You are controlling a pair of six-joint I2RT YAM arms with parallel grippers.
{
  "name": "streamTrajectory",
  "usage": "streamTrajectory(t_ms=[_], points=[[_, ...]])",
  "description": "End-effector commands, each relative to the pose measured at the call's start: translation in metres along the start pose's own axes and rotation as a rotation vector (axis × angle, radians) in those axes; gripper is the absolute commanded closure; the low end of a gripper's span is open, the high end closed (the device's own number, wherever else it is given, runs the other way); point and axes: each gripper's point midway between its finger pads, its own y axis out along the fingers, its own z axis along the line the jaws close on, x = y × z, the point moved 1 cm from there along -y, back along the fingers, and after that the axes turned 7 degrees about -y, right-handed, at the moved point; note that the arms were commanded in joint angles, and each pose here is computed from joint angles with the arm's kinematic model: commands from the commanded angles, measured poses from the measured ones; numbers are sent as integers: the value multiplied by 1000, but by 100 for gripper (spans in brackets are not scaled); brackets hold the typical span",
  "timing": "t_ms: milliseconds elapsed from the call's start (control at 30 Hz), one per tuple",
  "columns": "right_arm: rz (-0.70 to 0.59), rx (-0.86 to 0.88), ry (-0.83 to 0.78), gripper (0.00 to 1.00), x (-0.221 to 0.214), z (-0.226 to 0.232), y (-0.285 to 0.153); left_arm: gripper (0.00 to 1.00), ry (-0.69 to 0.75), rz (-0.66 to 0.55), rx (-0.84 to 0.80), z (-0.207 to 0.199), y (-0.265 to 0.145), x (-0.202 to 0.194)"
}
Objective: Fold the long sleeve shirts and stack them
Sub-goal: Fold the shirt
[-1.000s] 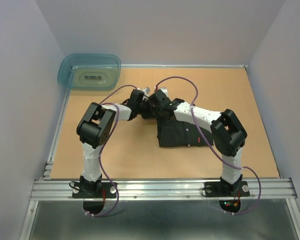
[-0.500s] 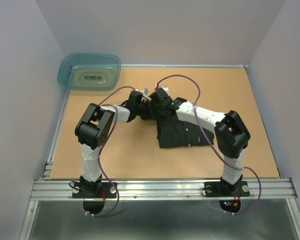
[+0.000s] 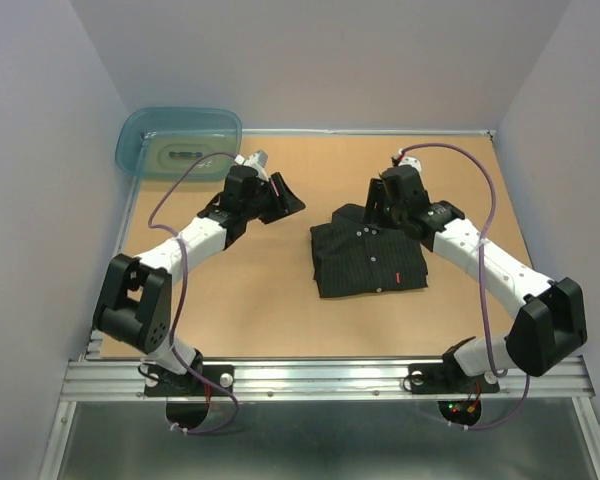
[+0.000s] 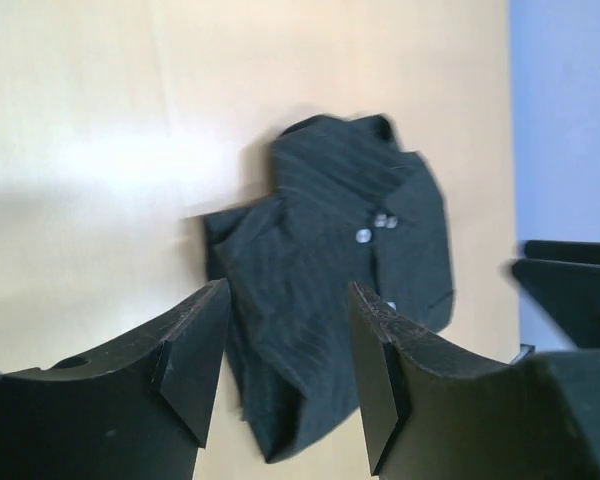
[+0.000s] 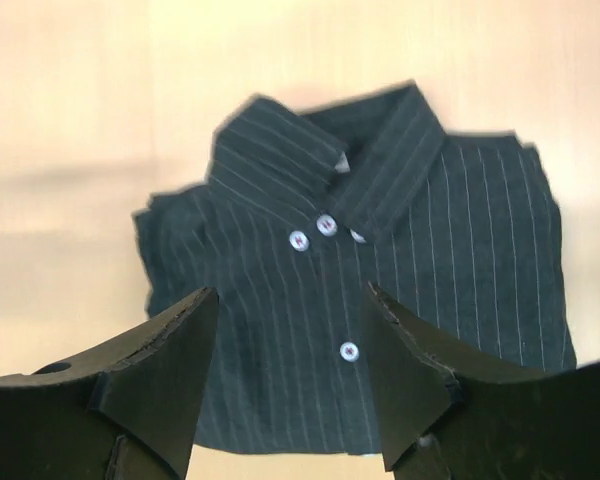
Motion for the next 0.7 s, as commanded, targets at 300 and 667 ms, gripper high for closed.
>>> streamTrajectory(t_ms=[300,667], points=[[43,304,358,42,-64,-31,3,51,61,245,-212,-96,9,-110],[96,286,599,45,-128,-83,16,71,-31,345,-15,12,11,-174]])
